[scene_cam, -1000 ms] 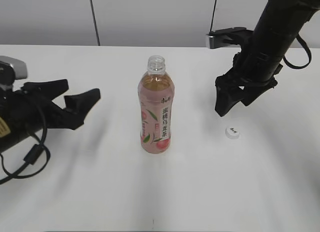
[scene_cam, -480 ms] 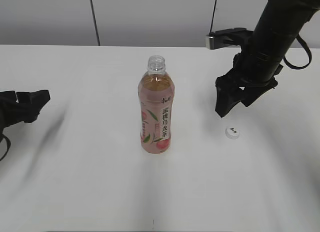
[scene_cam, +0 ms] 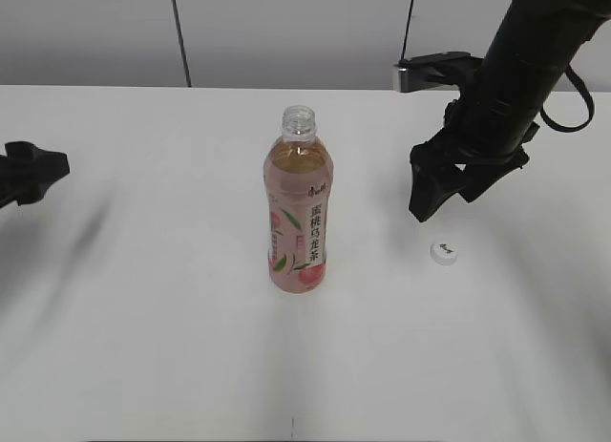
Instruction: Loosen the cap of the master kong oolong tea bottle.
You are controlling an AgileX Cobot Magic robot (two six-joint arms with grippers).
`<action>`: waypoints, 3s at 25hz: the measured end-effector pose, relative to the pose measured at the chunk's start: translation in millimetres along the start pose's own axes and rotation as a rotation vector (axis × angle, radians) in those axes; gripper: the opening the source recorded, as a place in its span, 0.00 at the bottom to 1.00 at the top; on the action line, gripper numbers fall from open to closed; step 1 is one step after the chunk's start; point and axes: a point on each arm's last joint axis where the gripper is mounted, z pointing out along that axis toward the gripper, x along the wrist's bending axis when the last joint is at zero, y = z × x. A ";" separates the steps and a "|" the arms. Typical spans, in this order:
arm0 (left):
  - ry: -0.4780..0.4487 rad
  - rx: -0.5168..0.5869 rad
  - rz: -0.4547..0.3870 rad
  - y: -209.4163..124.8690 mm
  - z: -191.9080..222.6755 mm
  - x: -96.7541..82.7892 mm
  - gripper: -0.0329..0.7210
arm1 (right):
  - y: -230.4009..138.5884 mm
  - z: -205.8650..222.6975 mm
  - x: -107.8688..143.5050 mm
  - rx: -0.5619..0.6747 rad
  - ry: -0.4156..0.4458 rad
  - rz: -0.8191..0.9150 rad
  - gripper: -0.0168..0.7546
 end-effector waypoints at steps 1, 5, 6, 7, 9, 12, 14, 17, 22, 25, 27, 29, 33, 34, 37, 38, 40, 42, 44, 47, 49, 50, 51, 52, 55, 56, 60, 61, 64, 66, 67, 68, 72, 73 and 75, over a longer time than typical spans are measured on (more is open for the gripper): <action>0.011 0.003 -0.013 6.3 -1.9 -0.7 0.73 | 0.0 0.0 0.1 0.000 0.001 0.000 0.79; 0.030 0.001 -0.023 22.6 -12.1 -4.5 0.72 | 0.1 0.0 0.1 -0.001 0.002 0.001 0.79; 0.032 0.005 -0.020 23.2 -14.1 -5.0 0.71 | 0.1 0.0 0.2 -0.001 0.002 0.001 0.79; 0.040 0.017 -0.017 22.8 -15.5 -4.8 0.71 | 0.1 0.0 0.3 -0.001 0.003 0.002 0.79; 0.052 0.043 -0.005 21.0 -16.6 -4.1 0.71 | 0.1 0.0 0.2 -0.001 0.002 0.001 0.79; 0.066 0.081 0.037 17.8 -16.9 -2.8 0.71 | 0.1 0.0 0.3 -0.002 0.003 0.002 0.79; 0.060 0.099 0.093 16.3 -17.0 -3.2 0.70 | 0.3 0.0 0.2 -0.003 0.002 0.002 0.79; 0.036 0.130 0.216 13.8 -17.1 -4.6 0.70 | 0.7 0.0 0.0 -0.008 0.000 0.002 0.79; 0.008 0.166 0.360 10.7 -17.5 -6.0 0.68 | 1.3 0.0 -0.3 -0.014 -0.003 0.002 0.79; -0.004 0.181 0.422 9.3 -17.7 -6.3 0.67 | 1.5 0.0 -0.3 -0.017 -0.004 0.002 0.79; -0.010 0.189 0.455 8.6 -17.8 -6.6 0.66 | 1.6 0.0 -0.3 -0.017 -0.003 0.003 0.79; -0.028 0.202 0.518 7.2 -18.0 -7.3 0.66 | 1.7 0.0 -0.1 -0.018 -0.002 0.004 0.79; -0.063 0.212 0.579 5.6 -18.3 -9.7 0.61 | 2.2 -0.1 0.9 -0.024 0.010 0.011 0.79; -0.059 0.216 0.559 5.4 -18.4 -9.4 0.60 | 2.5 -0.1 1.4 -0.027 0.015 0.014 0.79; 0.013 0.234 0.359 4.8 -18.5 -5.1 0.54 | 2.9 -0.1 2.4 -0.032 0.026 0.021 0.79; 0.026 0.236 0.293 4.6 -18.6 -4.7 0.51 | 3.0 -0.1 2.5 -0.032 0.027 0.022 0.79; -0.034 0.234 0.159 4.0 -18.7 -11.2 0.47 | 3.0 -0.1 2.6 -0.033 0.029 0.023 0.79; -0.195 0.239 0.063 3.6 -19.9 -26.5 0.42 | 3.0 -0.1 2.6 -0.033 0.029 0.023 0.79; -0.381 0.272 -0.004 7.5 -20.9 -43.3 0.38 | 3.1 -0.2 2.7 -0.034 0.031 0.024 0.79; -0.505 0.371 0.055 13.9 -21.5 -53.3 0.37 | 3.2 -0.2 2.8 -0.034 0.032 0.025 0.79; -0.485 0.388 0.060 19.2 -20.9 -51.3 0.37 | 3.1 -0.2 3.0 -0.033 0.034 0.025 0.79; -0.470 0.383 0.060 21.7 -20.6 -49.8 0.37 | 2.9 -0.2 3.3 -0.031 0.036 0.026 0.79; -0.451 0.375 0.058 23.6 -20.4 -48.3 0.37 | 2.6 -0.2 3.6 -0.027 0.040 0.027 0.79; -0.439 0.366 0.059 25.2 -20.8 -47.4 0.37 | 2.4 -0.2 3.8 -0.026 0.042 0.028 0.79; -0.454 0.358 0.089 26.2 -21.5 -48.1 0.37 | 2.2 -0.2 4.0 -0.024 0.045 0.029 0.79; -0.461 0.356 0.101 26.1 -21.7 -48.4 0.37 | 2.3 -0.2 4.1 -0.024 0.046 0.029 0.79; -0.454 0.347 0.130 26.3 -21.2 -47.5 0.37 | 2.3 -0.2 4.2 -0.024 0.047 0.030 0.79; -0.449 0.342 0.141 26.5 -20.8 -46.9 0.37 | 2.3 -0.2 4.2 -0.024 0.047 0.030 0.79; -0.437 0.314 0.227 28.5 -19.5 -45.1 0.37 | 2.5 -0.2 4.1 -0.026 0.046 0.030 0.79; -0.438 0.282 0.360 29.0 -18.6 -43.4 0.37 | 2.9 -0.2 3.9 -0.031 0.043 0.030 0.79; -0.431 0.265 0.428 29.4 -17.9 -42.1 0.37 | 3.2 -0.2 3.6 -0.035 0.042 0.030 0.79; -0.420 0.246 0.514 29.9 -17.0 -40.3 0.37 | 3.5 -0.2 3.5 -0.038 0.040 0.030 0.79; -0.256 0.198 0.800 35.5 -11.7 -24.9 0.37 | 4.0 -0.2 3.2 -0.043 0.038 0.030 0.79; -0.166 0.197 0.828 38.8 -10.7 -17.6 0.37 | 4.0 -0.2 3.2 -0.044 0.037 0.030 0.79; 0.031 0.182 0.754 47.0 -10.9 -3.2 0.37 | 4.2 -0.3 3.1 -0.046 0.036 0.031 0.79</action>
